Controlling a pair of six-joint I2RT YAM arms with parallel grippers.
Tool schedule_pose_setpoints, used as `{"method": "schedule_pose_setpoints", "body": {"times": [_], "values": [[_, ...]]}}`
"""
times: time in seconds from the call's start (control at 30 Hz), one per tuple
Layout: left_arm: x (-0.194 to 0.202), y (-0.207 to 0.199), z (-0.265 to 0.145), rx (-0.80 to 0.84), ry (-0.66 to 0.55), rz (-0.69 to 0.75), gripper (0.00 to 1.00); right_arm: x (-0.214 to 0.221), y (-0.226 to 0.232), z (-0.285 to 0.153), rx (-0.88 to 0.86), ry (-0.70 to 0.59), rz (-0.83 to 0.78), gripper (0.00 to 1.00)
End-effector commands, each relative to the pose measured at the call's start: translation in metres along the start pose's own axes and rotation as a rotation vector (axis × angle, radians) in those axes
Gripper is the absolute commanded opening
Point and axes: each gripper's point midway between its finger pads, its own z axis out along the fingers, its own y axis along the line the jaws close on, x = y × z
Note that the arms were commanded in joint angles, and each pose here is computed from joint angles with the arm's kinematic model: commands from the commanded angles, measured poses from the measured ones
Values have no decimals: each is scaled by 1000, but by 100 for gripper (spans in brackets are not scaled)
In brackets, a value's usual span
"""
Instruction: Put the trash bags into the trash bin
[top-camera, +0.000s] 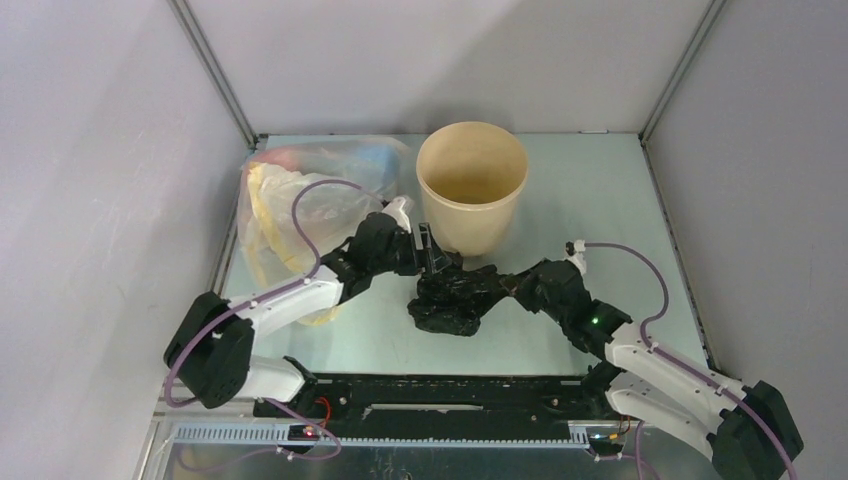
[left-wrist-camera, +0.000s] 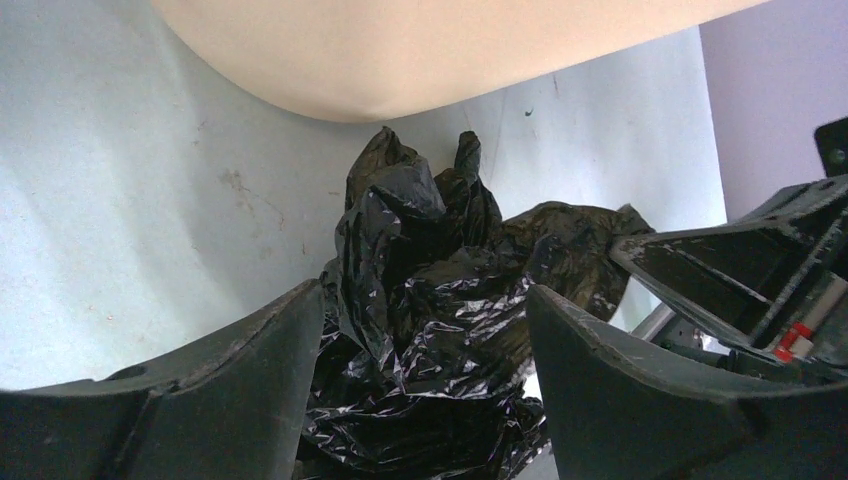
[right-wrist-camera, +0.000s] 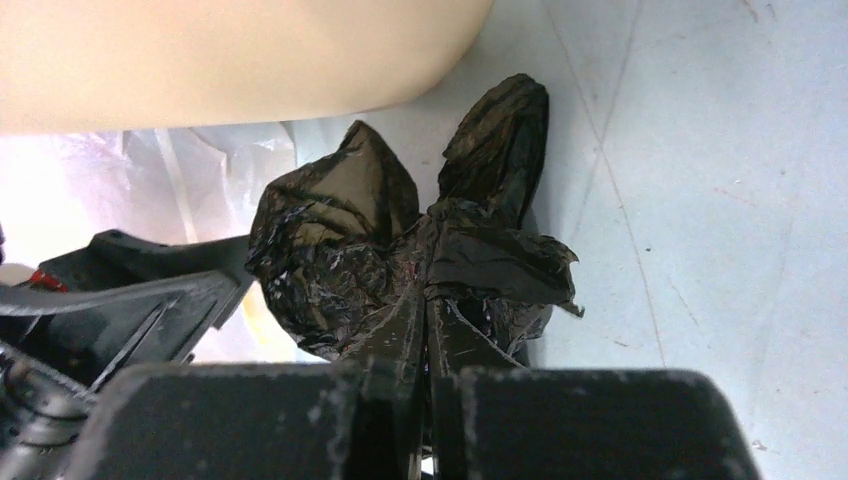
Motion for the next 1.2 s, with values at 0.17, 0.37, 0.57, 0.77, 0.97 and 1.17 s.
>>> {"method": "schedule_pose_setpoints", "body": {"times": [0.17, 0.37, 0.57, 0.77, 0.97, 1.17], "values": [[-15, -4, 18, -23, 8, 70, 70, -6, 32, -25, -165, 3, -130, 0], [-2, 12, 19, -87, 62, 85, 55, 2, 36, -42, -200, 64, -247, 0], [-14, 30, -12, -207, 21, 140, 17, -8, 53, -68, -245, 52, -327, 0], [-63, 14, -77, -224, -202, 160, 11, -8, 79, -90, -311, 97, -453, 0], [-81, -16, -128, -120, -337, 167, 0, 38, 109, -121, -484, 324, -626, 0], [-70, -12, -144, -93, -360, 202, 0, 87, 82, -129, -457, 440, -845, 8]]}}
